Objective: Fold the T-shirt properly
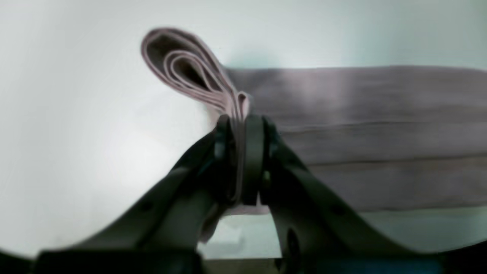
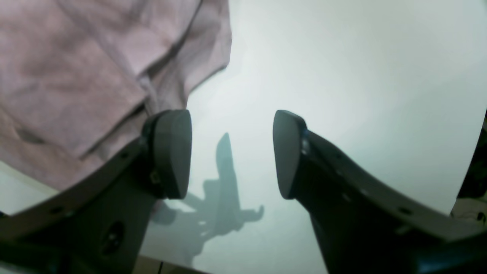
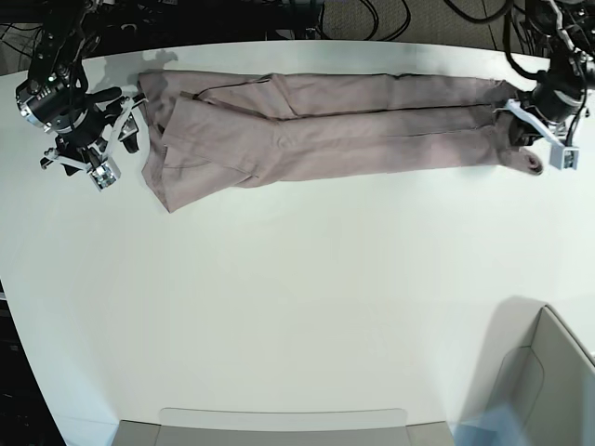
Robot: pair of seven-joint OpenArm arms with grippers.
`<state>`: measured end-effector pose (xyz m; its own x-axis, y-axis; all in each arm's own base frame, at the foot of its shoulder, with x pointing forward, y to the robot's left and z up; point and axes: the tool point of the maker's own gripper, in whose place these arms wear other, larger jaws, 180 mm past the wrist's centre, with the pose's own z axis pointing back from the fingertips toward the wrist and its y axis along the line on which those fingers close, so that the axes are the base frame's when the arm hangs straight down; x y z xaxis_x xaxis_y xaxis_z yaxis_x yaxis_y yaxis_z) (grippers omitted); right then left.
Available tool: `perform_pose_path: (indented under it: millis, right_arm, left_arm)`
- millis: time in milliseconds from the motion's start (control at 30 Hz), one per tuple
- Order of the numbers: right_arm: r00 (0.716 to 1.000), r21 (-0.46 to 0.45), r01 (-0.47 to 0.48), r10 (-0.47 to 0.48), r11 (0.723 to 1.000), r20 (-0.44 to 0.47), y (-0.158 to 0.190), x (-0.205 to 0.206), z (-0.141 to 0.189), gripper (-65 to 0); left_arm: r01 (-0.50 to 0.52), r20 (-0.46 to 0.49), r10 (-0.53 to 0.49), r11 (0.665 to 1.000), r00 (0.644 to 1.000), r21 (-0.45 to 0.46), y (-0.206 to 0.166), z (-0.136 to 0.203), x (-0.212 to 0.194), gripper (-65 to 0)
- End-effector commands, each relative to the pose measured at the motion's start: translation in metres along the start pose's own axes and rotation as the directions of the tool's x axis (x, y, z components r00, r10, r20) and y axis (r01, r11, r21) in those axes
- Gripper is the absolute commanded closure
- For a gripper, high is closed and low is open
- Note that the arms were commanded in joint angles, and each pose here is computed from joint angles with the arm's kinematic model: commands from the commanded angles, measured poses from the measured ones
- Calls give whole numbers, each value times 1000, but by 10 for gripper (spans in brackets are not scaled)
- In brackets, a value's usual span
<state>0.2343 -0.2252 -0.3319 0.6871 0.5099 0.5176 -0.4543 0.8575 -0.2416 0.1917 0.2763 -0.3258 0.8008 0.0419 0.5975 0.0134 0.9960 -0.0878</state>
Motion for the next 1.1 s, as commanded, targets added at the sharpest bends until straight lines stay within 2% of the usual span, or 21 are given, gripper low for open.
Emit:
perform_pose_path:
  millis: [0,133,333,467,667,900,933,1000,1067]
  right_arm:
    - [999,-10,-24,24,1000,35,-3,9,5,-338]
    - [999,-14,-24,25,1000,40,-5,13,4,-338]
    - [999,-14,-24,25,1000,43,-5,13,4,-338]
    - [999,-14,-24,25,1000,43,-5,13,4,-338]
    - [999,-13,-23,24,1000,40,-5,12,4,-338]
    - [999,-16,-21,22,1000,40,-5,12,5,-338]
    - [999,-15,-21,22,1000,38,-5,11,5,-338]
    - [999,-14,-21,21,1000,37,-5,11,4,-338]
    - [999,-16,-21,21,1000,40,-6,12,5,-338]
  left_arm:
    - [29,33,-28,999,999,-32,-14,1,10,0]
    - [45,13,-43,984,999,-174,-61,-15,3,0]
    - [54,-22,-67,928,998,-369,-138,-32,-13,0]
    - [62,27,-56,890,998,-451,-175,-36,-2,0]
    - [45,34,-32,861,999,-507,-197,-44,0,0]
    - [44,29,-34,859,999,-510,-198,-46,0,0]
    - [44,29,-34,859,999,-510,-198,-46,0,-11]
    - [42,29,-32,858,999,-512,-198,-45,-1,-106]
    - [33,17,-29,857,999,-514,-199,-44,-6,-151]
